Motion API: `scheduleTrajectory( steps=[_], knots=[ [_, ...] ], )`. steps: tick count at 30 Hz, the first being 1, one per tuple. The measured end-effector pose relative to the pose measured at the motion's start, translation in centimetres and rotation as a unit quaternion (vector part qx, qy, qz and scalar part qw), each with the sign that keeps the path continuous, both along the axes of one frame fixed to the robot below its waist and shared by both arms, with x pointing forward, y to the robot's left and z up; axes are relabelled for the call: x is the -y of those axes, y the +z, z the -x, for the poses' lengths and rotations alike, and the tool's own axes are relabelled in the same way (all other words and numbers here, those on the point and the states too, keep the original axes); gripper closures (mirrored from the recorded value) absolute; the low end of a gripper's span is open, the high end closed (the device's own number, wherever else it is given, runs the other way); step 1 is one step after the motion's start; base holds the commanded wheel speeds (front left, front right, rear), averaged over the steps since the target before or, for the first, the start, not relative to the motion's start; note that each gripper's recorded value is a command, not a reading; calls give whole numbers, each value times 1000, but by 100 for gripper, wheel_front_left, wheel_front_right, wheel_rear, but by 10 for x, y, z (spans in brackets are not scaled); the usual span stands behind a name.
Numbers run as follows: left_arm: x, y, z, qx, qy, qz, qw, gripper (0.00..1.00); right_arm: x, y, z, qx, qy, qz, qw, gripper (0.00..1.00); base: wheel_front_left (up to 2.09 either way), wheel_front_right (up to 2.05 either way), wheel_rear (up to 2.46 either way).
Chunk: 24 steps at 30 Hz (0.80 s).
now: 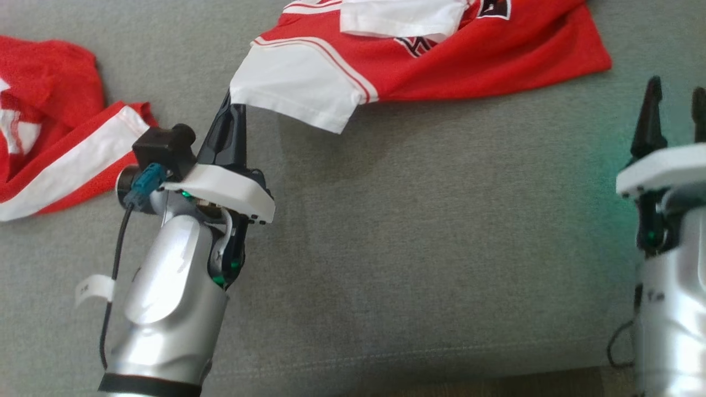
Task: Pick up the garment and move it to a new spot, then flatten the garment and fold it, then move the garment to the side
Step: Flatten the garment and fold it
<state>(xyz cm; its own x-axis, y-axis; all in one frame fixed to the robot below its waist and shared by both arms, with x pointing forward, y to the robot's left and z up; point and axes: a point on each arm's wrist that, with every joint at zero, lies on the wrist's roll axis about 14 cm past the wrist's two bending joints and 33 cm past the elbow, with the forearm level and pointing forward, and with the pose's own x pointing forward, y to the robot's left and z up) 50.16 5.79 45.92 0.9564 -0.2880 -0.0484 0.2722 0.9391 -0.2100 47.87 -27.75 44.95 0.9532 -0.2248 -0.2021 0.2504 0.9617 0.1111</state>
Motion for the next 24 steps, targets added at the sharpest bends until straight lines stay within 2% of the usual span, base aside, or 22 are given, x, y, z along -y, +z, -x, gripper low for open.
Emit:
scheduleTrajectory(
  steps=[8, 17, 24],
  knots=[
    [-1, -8, 1, -5, -4, 3, 1000, 100, -10, -35, -34, -75, 1, -33, 997, 0, 0, 0, 0],
    [-5, -21, -1, -17, -1, 2, 1000, 100, -19, -73, -57, -156, 13, -7, 988, 0, 0, 0, 0],
    [-12, -27, -5, -20, 8, -1, 1000, 100, -13, -84, -69, -177, 7, 5, 984, 0, 0, 0, 0]
  ],
)
